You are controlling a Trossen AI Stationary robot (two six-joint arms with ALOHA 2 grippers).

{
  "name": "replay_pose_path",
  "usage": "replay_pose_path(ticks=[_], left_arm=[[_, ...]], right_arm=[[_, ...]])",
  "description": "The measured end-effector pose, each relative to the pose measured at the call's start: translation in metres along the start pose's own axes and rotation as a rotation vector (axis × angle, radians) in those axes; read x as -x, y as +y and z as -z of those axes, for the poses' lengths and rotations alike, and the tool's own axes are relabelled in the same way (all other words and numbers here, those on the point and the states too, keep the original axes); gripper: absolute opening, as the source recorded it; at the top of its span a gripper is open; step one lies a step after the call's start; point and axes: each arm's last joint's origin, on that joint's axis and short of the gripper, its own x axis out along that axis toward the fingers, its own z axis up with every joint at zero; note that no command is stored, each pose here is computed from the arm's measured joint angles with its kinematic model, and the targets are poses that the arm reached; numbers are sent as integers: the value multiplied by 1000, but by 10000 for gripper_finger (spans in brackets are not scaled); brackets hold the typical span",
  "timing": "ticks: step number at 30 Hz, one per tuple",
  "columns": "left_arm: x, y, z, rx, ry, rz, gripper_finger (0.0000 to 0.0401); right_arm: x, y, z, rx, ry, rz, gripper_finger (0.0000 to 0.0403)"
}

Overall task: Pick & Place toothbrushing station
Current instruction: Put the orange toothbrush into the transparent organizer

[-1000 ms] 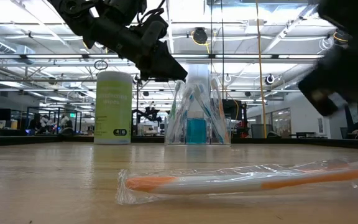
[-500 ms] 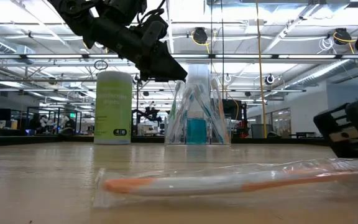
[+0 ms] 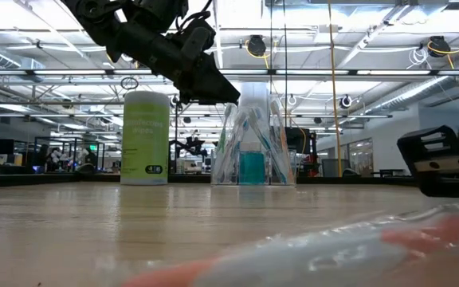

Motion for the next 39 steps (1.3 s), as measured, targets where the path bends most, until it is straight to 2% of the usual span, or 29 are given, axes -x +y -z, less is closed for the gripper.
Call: replay_pose_path(ticks=[5, 10, 16, 18, 21, 23, 27, 28, 30, 34, 39], left_arm=[[0, 0, 0, 0, 0, 0, 86], [0, 0, 0, 0, 0, 0, 86], [0, 0, 0, 0, 0, 0, 86], [0, 0, 0, 0, 0, 0, 85], [0, 0, 0, 1, -1, 0, 86], [0, 0, 0, 17, -2, 0, 85], [0, 0, -2, 69, -19, 2, 86], [0, 0, -2, 73, -26, 2, 86], [0, 0, -3, 73, -36, 3, 86], [0, 0, -6, 70, -65, 6, 85], [1, -1, -13, 64, -136, 13, 86]], right_arm=[[-1, -4, -1, -17, -6, 17, 21], [-1, -12, -3, -85, 3, 110, 31], [10, -21, -27, -9, -1, 150, 17], [17, -24, -43, 66, -23, 160, 19], [30, -35, -64, 270, -13, 206, 28], [42, -47, -77, 437, 8, 302, 28], [65, -76, -101, 728, 110, 646, 23], [70, -84, -106, 779, 143, 695, 23], [78, -98, -112, 868, 202, 714, 23], [87, -128, -114, 925, 297, 677, 23], [88, -159, -101, 831, 390, 598, 23]])
